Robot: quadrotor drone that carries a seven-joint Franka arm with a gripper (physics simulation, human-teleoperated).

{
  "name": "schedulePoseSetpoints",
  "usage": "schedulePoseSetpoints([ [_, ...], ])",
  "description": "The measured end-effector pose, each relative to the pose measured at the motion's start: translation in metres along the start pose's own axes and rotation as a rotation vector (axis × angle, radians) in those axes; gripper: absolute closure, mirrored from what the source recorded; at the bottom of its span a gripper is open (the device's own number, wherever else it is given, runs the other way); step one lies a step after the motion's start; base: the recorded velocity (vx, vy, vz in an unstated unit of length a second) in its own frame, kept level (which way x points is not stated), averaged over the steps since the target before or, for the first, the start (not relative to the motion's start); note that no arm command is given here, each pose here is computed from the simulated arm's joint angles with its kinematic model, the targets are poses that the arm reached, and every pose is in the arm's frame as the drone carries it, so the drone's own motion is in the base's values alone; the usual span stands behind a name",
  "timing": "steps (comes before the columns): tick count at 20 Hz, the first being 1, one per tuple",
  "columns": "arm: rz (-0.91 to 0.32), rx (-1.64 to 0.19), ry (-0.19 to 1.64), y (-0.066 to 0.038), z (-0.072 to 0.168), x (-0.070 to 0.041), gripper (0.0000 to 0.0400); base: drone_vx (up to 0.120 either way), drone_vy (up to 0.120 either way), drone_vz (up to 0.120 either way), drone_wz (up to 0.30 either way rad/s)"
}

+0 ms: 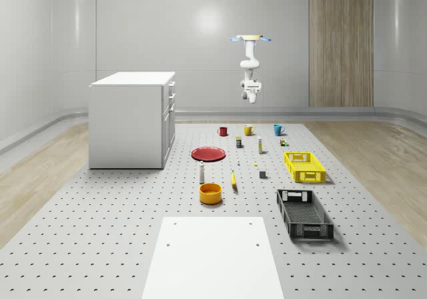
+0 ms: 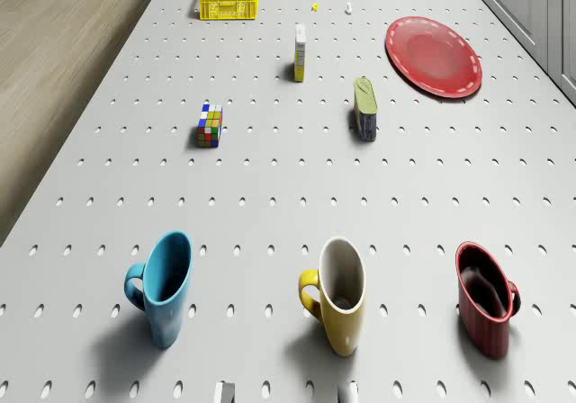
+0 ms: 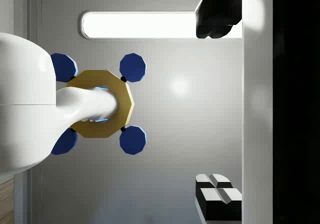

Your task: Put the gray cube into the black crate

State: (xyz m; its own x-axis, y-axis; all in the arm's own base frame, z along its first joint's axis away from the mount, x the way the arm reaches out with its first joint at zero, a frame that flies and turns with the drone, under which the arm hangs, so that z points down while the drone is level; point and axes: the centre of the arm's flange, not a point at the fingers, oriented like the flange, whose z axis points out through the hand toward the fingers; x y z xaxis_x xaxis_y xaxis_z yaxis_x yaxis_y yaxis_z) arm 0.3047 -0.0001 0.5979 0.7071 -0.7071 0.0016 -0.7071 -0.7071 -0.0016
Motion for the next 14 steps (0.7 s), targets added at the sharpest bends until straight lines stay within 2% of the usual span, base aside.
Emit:
schedulePoseSetpoints([
  [8, 0.000, 0.004, 0.004, 0.002, -0.056, -0.002, 0.0000, 0.120, 0.000, 0.000, 0.000],
  [14, 0.000, 0.008, 0.008, 0.001, -0.081, -0.001, 0.0000, 0.120, 0.000, 0.000, 0.000],
])
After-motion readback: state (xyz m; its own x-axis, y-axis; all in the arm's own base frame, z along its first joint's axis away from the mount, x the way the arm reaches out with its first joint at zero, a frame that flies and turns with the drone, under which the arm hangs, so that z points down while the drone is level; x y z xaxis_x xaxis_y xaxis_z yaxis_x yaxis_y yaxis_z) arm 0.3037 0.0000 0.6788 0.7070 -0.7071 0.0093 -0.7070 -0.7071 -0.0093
